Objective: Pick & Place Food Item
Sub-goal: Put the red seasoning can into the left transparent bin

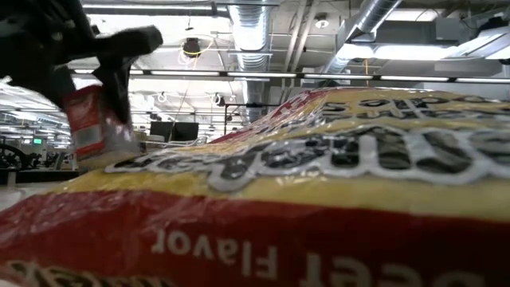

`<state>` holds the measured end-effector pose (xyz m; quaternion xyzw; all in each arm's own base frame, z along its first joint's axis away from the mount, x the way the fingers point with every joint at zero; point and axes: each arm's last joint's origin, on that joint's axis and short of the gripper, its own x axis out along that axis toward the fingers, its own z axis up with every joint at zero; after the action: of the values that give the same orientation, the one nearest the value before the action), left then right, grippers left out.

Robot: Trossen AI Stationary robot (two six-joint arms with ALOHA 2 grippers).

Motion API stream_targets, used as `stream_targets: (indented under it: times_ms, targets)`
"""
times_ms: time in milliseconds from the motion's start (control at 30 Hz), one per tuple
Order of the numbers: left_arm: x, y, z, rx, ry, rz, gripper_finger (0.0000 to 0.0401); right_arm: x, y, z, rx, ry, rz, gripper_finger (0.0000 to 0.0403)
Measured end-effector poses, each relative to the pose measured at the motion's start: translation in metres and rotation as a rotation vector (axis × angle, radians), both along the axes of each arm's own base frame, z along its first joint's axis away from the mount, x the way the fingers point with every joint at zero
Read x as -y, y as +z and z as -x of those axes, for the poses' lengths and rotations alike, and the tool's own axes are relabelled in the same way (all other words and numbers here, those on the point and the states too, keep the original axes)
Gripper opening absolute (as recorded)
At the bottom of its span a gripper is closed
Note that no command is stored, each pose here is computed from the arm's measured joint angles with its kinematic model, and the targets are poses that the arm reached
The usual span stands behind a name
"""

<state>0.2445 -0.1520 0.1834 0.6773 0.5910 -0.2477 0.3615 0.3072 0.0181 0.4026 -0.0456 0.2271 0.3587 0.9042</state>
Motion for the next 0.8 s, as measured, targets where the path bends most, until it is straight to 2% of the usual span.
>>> stream_targets:
  times_ms: [67, 167, 267, 467, 800]
  targets:
    - [0.001, -0.005, -0.001, -0.048, 0.017, 0.029, 0.0207, 0.000, 0.000, 0.000, -0.002, 0.001, 0.000, 0.0324]
    - [0.001, -0.010, 0.003, -0.120, 0.020, -0.005, 0.0207, 0.000, -0.001, 0.001, -0.014, 0.001, 0.000, 0.0324]
    - [0.001, -0.012, 0.008, -0.186, 0.058, 0.005, 0.0207, 0.000, -0.002, 0.001, -0.020, 0.002, 0.002, 0.0324]
    - [0.003, -0.015, 0.007, -0.180, 0.095, 0.059, 0.0208, 0.000, -0.003, 0.002, -0.027, 0.008, 0.010, 0.0324]
    - [0.004, -0.016, 0.004, -0.152, 0.096, 0.079, 0.0238, 0.000, -0.003, 0.002, -0.023, 0.011, 0.014, 0.0324]
